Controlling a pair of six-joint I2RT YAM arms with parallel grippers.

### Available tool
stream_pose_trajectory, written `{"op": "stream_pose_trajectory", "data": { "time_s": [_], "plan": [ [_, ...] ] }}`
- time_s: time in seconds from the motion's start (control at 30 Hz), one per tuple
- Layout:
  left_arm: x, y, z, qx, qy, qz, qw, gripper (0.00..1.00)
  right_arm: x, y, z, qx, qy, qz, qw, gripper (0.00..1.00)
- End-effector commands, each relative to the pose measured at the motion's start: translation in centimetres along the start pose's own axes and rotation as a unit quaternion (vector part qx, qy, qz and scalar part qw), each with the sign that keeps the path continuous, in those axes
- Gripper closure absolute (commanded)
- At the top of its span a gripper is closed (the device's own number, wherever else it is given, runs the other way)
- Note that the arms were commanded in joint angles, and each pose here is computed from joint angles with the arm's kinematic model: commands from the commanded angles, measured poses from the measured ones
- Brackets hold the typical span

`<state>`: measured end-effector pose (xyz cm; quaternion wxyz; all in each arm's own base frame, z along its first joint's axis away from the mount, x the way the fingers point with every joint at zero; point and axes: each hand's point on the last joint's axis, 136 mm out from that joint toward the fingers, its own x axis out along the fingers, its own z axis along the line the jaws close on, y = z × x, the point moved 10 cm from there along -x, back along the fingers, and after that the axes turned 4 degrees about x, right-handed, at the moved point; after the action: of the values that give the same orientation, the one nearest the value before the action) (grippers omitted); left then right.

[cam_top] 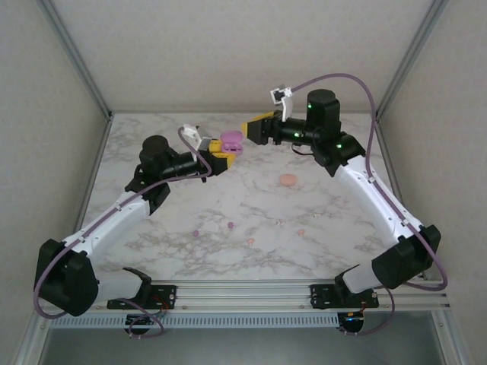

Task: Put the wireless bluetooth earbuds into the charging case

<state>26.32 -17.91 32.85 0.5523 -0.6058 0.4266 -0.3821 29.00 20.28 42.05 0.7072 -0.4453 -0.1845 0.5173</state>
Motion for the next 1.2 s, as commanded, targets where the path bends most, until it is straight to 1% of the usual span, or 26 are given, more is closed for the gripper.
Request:
{"op": "stream_pose_trajectory", "data": {
  "time_s": [0.0,0.07,0.1,0.13,0.2,0.23,0.3,0.37,0.5,0.63,0.73,0.9,1.03,1.1,1.17],
  "plan": [
    [-1.5,-1.7,0.6,0.008,-0.065,-0.068,0.996,0.75,-2.7,0.3,-1.2,0.062,0.144,-0.028,0.987,0.40],
    [-2.1,-1.9,0.6,0.010,-0.085,-0.075,0.994,0.75,-3.2,1.8,-2.8,0.090,0.212,-0.015,0.973,0.47],
    [-2.5,-2.1,0.4,0.012,-0.097,-0.079,0.992,0.75,-3.2,2.8,-3.8,0.111,0.243,0.000,0.964,0.51],
    [-2.8,-2.2,0.3,0.016,-0.109,-0.083,0.991,0.75,-3.1,4.0,-4.6,0.129,0.263,0.022,0.956,0.52],
    [-3.5,-2.5,0.0,0.019,-0.129,-0.090,0.987,0.75,-2.0,6.3,-6.1,0.165,0.260,0.075,0.948,0.53],
    [-3.8,-2.7,-0.2,0.021,-0.136,-0.094,0.986,0.75,-1.1,7.7,-6.9,0.192,0.249,0.102,0.944,0.56],
    [-4.2,-3.1,-0.6,0.023,-0.142,-0.099,0.985,0.75,0.7,10.3,-8.3,0.240,0.236,0.153,0.929,0.60],
    [-4.7,-3.5,-1.0,0.024,-0.149,-0.106,0.983,0.75,2.8,13.0,-9.1,0.262,0.236,0.203,0.913,0.61],
    [-5.8,-4.5,-1.9,0.035,-0.170,-0.120,0.977,0.74,6.8,17.7,-9.5,0.256,0.253,0.298,0.884,0.60],
    [-6.6,-5.5,-2.8,0.050,-0.173,-0.122,0.976,0.74,10.5,21.1,-9.0,0.249,0.260,0.351,0.864,0.62],
    [-7.2,-6.1,-3.4,0.062,-0.177,-0.124,0.974,0.73,12.6,23.1,-8.0,0.227,0.282,0.392,0.846,0.63],
    [-7.8,-6.5,-4.0,0.071,-0.185,-0.129,0.972,0.73,14.9,25.1,-6.3,0.186,0.316,0.429,0.826,0.63],
    [-7.9,-6.6,-4.1,0.072,-0.184,-0.130,0.972,0.73,15.6,26.0,-5.8,0.155,0.354,0.447,0.807,0.64],
    [-7.9,-6.7,-4.1,0.074,-0.184,-0.131,0.971,0.73,15.8,26.3,-5.5,0.151,0.355,0.453,0.804,0.66],
    [-7.9,-6.7,-4.1,0.075,-0.185,-0.131,0.971,0.73,16.1,26.5,-5.2,0.148,0.357,0.456,0.802,0.67]
  ]
}}
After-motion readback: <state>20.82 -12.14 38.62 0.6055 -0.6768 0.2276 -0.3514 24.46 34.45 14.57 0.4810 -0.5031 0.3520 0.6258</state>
